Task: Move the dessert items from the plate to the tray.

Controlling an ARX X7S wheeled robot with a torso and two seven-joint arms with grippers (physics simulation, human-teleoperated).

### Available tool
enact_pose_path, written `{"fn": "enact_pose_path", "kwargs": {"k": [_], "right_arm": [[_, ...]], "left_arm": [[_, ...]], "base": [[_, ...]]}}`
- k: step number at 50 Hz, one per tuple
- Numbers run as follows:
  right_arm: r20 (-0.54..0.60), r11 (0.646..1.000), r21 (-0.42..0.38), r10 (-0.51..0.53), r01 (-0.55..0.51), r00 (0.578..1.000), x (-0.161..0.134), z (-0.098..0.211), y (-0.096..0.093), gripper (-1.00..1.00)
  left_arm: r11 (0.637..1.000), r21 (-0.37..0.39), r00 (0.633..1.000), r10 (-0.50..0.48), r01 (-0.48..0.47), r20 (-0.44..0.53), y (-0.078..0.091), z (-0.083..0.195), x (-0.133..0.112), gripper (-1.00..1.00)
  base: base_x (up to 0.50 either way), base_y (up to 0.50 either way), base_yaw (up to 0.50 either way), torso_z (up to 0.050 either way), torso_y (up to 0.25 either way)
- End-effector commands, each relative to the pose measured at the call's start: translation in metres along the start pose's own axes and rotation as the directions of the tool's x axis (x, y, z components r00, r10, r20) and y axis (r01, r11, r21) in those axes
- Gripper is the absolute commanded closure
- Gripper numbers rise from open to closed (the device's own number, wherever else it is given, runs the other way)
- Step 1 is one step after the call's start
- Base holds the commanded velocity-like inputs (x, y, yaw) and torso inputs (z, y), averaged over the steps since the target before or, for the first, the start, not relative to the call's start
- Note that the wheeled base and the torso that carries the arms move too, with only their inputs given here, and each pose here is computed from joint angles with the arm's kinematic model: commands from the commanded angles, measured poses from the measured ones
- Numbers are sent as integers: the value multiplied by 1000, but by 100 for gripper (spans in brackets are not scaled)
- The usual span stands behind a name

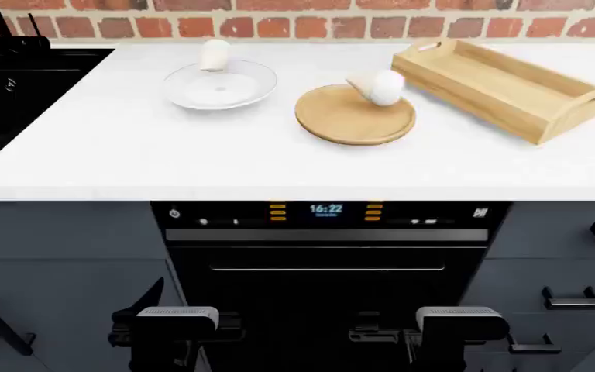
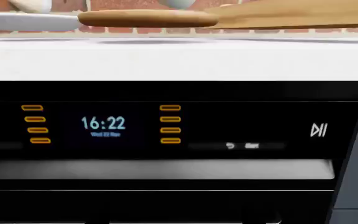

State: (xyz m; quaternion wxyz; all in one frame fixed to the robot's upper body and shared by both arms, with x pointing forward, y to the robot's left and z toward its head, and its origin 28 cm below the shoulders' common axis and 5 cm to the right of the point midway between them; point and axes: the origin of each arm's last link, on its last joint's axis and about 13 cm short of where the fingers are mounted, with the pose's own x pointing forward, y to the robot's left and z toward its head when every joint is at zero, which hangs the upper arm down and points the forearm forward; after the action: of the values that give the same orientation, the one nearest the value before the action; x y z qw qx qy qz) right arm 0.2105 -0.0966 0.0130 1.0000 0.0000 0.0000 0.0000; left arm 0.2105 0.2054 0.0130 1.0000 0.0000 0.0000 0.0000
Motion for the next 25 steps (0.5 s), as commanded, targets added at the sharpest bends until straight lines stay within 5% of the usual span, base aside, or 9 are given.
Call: {"fn": "enact_pose_path", "kwargs": {"k": [1,15,25], "right_arm": [[0,1000,-14,-3,3,1000,0,-1,1,-100],[23,998,-52,-26,28,999,1,0,1,-100],[28,998,-53,-40,42,999,0,0,0,-100]], "left_arm": [[1000,0,1000,-1,1,1,0,0,0,-100],[1000,-6,1000,14,-14,2,0,0,0,-100],[999,-11,999,41,-41,20,2,2,-2,-100]], "base": [[0,0,0,0,0],[0,0,0,0,0],[0,0,0,47,0]]}}
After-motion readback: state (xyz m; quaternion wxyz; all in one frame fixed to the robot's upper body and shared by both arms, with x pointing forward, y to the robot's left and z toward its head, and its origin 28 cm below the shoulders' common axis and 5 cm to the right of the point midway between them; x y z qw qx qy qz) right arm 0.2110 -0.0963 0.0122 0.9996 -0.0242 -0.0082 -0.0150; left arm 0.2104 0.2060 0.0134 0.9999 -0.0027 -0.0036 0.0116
